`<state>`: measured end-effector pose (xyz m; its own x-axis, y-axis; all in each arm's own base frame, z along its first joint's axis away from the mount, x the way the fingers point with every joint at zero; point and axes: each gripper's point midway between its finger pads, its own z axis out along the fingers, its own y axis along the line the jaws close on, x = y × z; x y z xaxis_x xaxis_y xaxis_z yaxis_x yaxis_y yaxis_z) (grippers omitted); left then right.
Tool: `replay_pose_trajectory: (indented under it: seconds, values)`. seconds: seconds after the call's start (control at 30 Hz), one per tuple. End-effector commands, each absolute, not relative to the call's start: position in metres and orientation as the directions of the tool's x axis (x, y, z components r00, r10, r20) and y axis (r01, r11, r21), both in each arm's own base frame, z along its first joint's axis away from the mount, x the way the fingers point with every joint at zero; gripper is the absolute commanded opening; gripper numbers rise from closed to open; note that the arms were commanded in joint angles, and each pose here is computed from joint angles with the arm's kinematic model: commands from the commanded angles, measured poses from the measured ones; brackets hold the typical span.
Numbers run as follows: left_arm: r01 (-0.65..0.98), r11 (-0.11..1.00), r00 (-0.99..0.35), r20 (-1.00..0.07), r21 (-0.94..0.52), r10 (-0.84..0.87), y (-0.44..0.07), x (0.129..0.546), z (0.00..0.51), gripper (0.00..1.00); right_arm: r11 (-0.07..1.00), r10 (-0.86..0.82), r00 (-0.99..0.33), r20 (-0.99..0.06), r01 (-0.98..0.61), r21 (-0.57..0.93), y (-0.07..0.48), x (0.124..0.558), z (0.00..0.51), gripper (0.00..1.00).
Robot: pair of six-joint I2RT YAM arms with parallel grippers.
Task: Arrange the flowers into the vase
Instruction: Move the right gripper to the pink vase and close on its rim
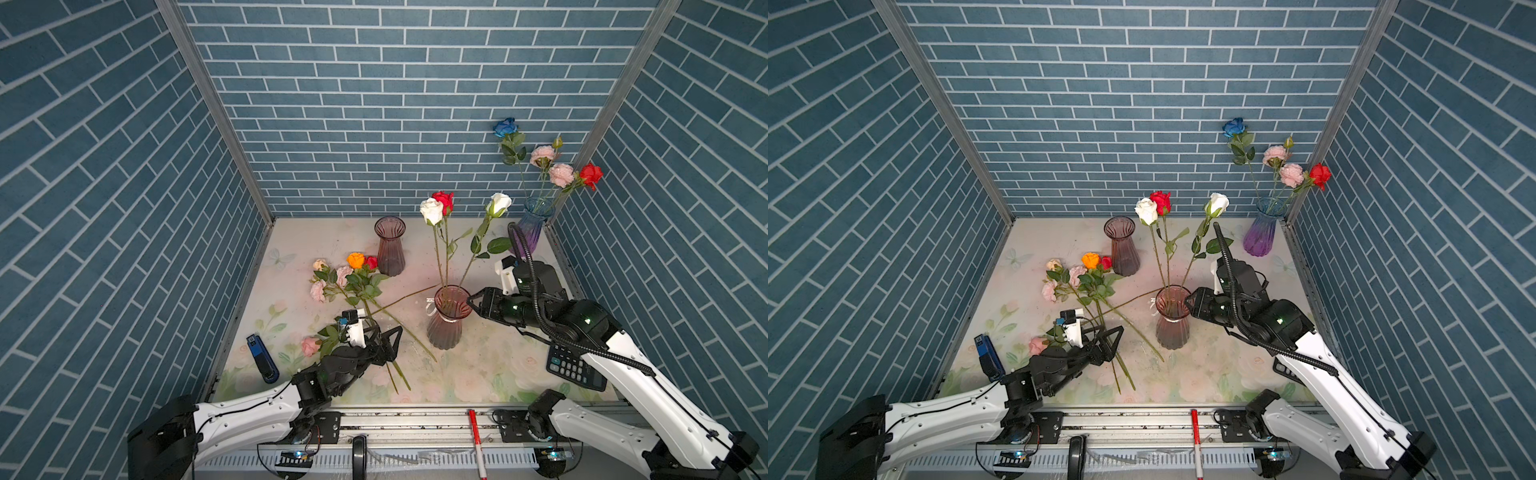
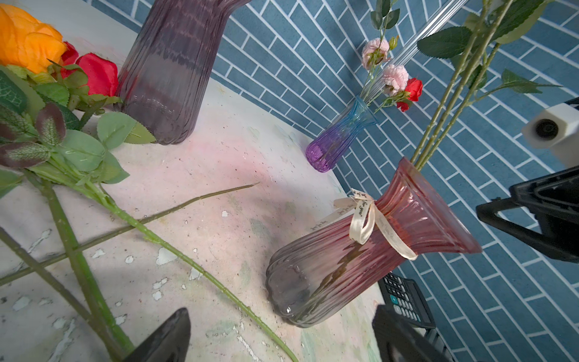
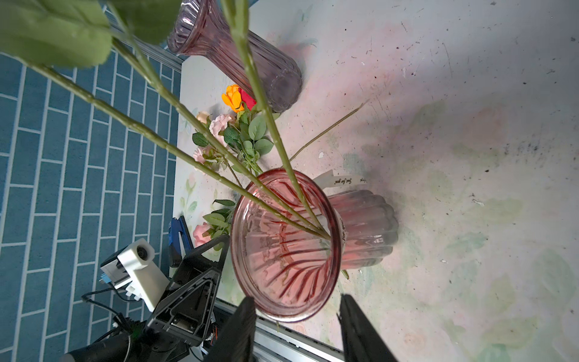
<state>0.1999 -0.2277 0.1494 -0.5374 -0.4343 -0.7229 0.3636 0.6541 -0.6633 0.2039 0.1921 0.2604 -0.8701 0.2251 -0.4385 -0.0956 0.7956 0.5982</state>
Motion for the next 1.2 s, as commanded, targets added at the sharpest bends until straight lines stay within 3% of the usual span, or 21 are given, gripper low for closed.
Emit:
replay_pose_trajectory:
  seconds: [0.0, 0.23, 0.4, 0.7, 1.07, 1.17]
  values:
    - [0.330, 0.667, -0.536, -0.715, -0.667, -0.449, -0.223, 0.205, 0.154, 0.89, 0.807, 0.235, -0.886, -0.400, -0.051, 0.588, 0.189, 0.201, 0.251, 0.45]
    - [0.174, 0.684, -0.584, -0.634, -0.708, -0.507, -0.194, 0.215, 0.131, 0.67, 0.796, 0.234, -0.881, -0.411, -0.069, 0.601, 0.192, 0.203, 0.251, 0.40]
    - [0.059, 0.579, -0.598, -0.493, -0.813, -0.632, -0.162, 0.221, 0.111, 0.53, 0.777, 0.224, -0.882, -0.415, -0.096, 0.622, 0.196, 0.200, 0.253, 0.40]
    - [0.052, 0.576, -0.567, -0.499, -0.816, -0.656, -0.145, 0.216, 0.114, 0.53, 0.783, 0.211, -0.897, -0.387, -0.082, 0.617, 0.207, 0.209, 0.238, 0.35]
    - [0.070, 0.596, -0.571, -0.522, -0.800, -0.634, -0.143, 0.212, 0.118, 0.53, 0.868, 0.202, -0.905, -0.375, -0.012, 0.497, 0.198, 0.225, 0.216, 0.33]
    - [0.074, 0.599, -0.566, -0.528, -0.797, -0.633, -0.141, 0.210, 0.119, 0.53, 0.877, 0.210, -0.899, -0.384, 0.000, 0.480, 0.195, 0.229, 0.214, 0.25]
